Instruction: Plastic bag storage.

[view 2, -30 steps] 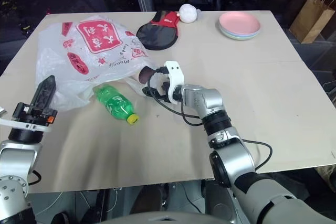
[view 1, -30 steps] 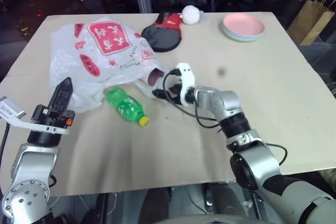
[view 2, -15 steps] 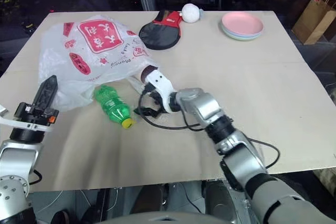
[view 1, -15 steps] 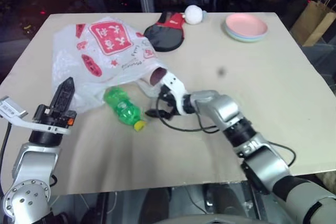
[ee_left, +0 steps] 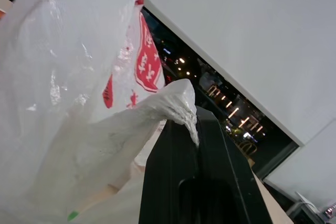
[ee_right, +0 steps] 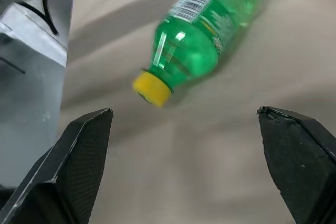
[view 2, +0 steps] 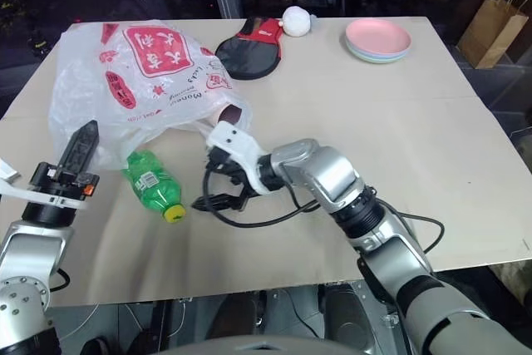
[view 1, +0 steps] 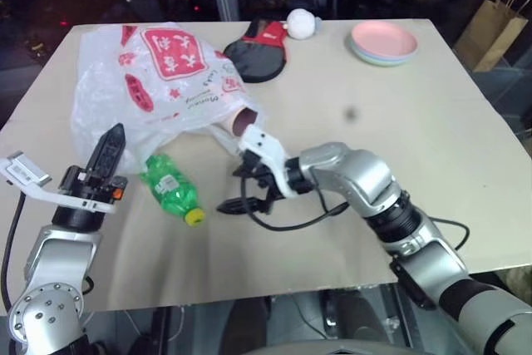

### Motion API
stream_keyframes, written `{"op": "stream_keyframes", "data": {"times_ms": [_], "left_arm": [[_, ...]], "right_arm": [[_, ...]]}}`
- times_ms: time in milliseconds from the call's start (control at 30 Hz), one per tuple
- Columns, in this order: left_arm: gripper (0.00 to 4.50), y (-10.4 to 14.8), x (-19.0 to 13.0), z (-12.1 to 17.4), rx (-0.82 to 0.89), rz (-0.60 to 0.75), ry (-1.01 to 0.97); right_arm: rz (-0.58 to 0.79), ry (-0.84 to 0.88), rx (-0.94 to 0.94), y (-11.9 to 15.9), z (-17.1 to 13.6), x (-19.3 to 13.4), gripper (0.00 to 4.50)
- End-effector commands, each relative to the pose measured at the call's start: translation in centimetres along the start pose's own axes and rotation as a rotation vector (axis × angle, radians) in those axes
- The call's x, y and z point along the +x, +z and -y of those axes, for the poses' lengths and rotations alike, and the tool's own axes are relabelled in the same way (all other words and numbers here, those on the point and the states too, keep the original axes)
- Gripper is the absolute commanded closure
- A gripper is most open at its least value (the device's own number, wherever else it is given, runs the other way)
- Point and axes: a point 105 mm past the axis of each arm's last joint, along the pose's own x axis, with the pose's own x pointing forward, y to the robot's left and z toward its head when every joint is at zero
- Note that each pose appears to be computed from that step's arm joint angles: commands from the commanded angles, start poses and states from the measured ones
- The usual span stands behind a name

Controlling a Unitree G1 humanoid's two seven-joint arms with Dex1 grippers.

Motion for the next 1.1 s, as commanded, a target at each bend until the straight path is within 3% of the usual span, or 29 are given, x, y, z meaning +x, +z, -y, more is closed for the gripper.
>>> {"op": "stream_keyframes", "data": {"times_ms": [33,200,500,733,1100], "left_arm": [[4.5,0.2,0.1,0.5,0.016,0.0,-0.031],[4.5,0.3,0.0,0.6,0.014,-0.001,-0.032],[4.5,2.7,1.1,1.3,0.048,0.06,-0.056],[4.5,2.7,0.7,1.3,0.056,0.04,-0.049],[4.5,2.6,-0.4,0.7,0.072,0.016,-0.012]], "right_arm": [[0.008,-0.015,-0.009,0.3,0.1,0.1,0.03],[0.066,-0.018,0.112,0.8,0.2,0.6,0.03],[0.009,0.017,0.263,-0.1,-0.9,3.0,0.03],[-0.095,-0.057,0.198,-1.7,-1.1,5.7,0.03],[-0.038,0.064,0.203,-0.2,-4.4,8.0,0.03]]}}
